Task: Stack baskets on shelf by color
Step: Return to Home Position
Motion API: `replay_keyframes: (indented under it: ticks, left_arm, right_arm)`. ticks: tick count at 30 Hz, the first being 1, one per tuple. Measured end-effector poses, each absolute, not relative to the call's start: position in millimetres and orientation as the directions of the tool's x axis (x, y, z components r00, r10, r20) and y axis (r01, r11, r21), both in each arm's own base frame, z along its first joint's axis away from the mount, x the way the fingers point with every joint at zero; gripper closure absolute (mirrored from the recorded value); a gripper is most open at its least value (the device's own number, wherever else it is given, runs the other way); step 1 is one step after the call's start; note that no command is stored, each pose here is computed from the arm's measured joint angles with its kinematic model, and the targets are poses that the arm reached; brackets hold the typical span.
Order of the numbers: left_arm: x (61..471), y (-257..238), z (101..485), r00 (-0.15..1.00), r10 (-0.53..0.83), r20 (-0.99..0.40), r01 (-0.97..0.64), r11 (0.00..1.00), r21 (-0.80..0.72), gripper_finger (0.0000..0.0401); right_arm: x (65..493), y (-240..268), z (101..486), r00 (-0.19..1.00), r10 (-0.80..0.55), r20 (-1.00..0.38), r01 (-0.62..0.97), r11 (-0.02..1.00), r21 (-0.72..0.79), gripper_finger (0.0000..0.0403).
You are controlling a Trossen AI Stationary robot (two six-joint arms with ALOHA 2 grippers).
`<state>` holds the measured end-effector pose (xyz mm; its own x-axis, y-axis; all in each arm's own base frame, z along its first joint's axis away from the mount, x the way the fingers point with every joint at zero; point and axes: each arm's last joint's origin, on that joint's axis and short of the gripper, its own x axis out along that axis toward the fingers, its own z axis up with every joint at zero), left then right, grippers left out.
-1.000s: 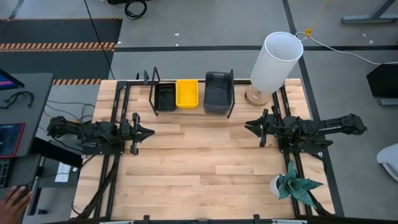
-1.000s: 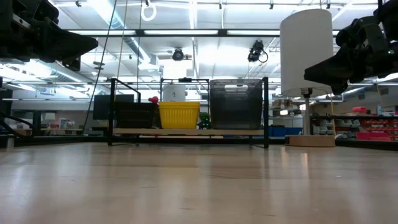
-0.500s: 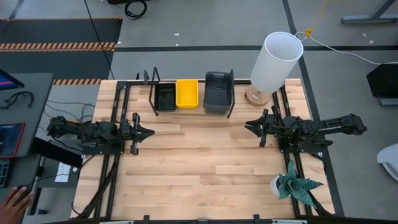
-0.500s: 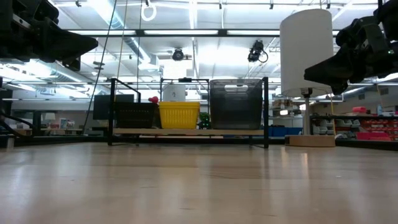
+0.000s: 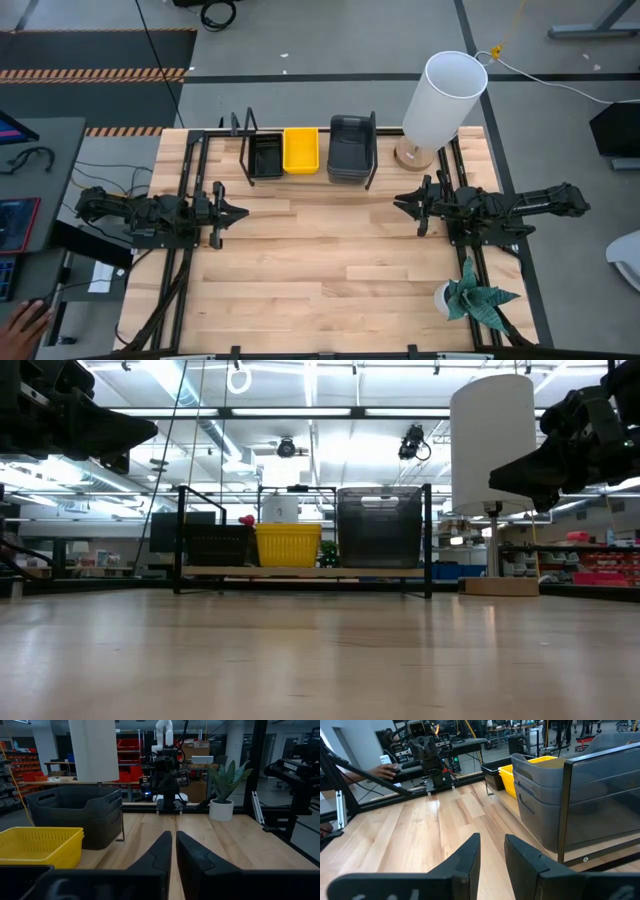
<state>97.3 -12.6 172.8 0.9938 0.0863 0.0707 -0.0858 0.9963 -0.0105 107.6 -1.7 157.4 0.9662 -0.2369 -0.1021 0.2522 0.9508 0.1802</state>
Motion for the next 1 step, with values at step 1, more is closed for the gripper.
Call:
replay_keyframes:
  ticks: [1]
  left_arm:
    - [97.3, -12.6, 172.8, 0.994, 0.086, 0.071, -0.086, 0.996, -0.011, 0.0371]
  right_arm:
    - [107.6, -1.7, 157.4, 0.966, -0.237, -0.102, 0.252, 0.951, 0.180, 0.0310]
